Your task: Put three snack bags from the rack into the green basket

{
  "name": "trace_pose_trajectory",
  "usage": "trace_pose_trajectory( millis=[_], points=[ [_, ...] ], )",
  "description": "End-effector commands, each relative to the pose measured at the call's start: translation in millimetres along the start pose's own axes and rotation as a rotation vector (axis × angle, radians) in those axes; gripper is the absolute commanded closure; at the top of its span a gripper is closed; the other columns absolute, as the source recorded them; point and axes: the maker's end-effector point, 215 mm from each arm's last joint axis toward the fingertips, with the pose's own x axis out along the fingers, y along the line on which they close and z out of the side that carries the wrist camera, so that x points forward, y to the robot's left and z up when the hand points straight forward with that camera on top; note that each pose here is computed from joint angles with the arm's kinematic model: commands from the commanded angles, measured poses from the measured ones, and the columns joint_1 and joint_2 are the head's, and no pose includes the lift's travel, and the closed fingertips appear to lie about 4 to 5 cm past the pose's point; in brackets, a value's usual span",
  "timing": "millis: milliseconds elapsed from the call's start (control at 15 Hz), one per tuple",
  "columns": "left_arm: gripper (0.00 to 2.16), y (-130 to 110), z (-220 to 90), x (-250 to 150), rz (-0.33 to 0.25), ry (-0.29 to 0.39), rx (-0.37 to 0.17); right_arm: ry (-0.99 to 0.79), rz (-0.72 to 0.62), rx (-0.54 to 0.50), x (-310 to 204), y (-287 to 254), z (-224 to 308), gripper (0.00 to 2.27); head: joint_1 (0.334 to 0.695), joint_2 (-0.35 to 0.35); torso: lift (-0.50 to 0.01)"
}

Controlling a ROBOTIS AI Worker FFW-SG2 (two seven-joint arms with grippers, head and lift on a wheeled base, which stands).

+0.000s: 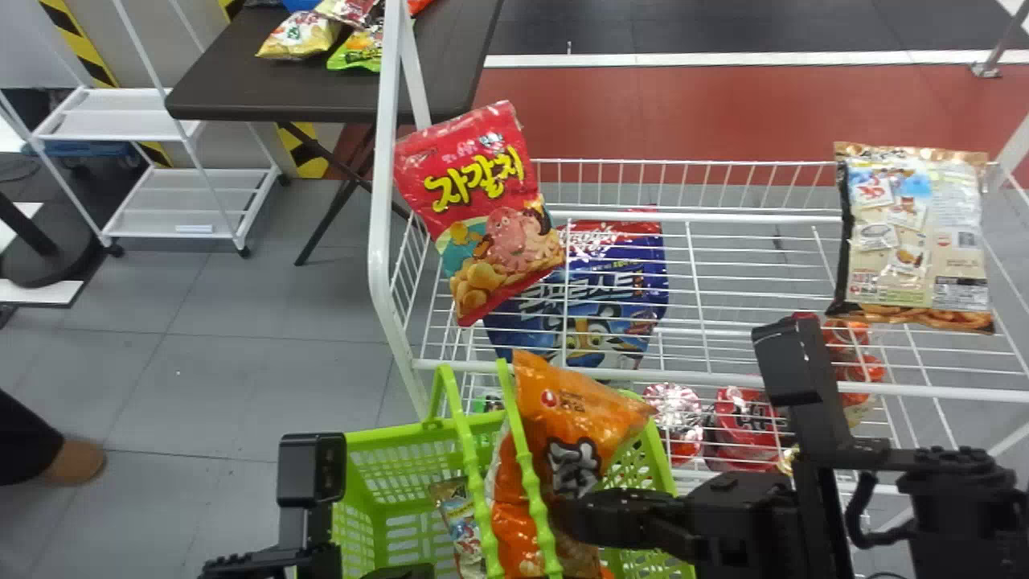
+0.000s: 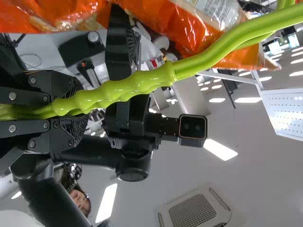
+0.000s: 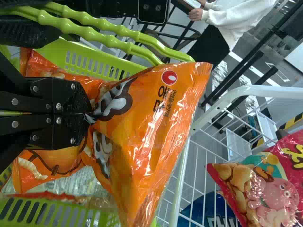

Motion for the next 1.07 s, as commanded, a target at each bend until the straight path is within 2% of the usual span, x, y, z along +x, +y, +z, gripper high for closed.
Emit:
trace_pose_trajectory(
  millis=[0,333,467,600,800,867,1000],
  points=[
    [2.15,0.1,0.5,0.0,-0.001,-0.003,0.001,0.012,0.017,0.010,2.0,4.0,-5.6,0.00,0.695,0.115,0.000],
    [2.15,0.7,1.1,-1.5,0.001,-0.007,0.000,0.066,0.033,0.033,-9.0,7.0,-23.9,0.06,0.695,0.130,0.000],
    [2.15,1.2,0.5,-1.2,0.001,-0.006,-0.001,0.038,-0.007,0.046,-18.9,-9.9,-15.6,0.06,0.695,0.114,0.000],
    [2.15,1.1,0.6,-1.7,0.000,-0.007,-0.003,-0.018,-0.101,0.046,-32.4,-42.8,4.5,0.06,0.695,0.087,0.000],
    [2.15,0.6,0.3,-1.2,-0.003,-0.006,-0.003,-0.100,-0.249,0.051,-61.3,-101.1,36.0,0.06,0.695,-0.002,0.000],
    [2.15,1.0,0.1,-1.3,-0.003,-0.007,-0.004,-0.130,-0.278,0.064,-73.8,-117.8,47.9,0.06,0.695,-0.067,0.000],
    [2.15,1.3,-0.1,-1.3,-0.003,-0.007,-0.006,-0.229,-0.352,0.071,-104.1,-152.1,80.6,0.06,0.695,-0.125,0.000]
  ],
)
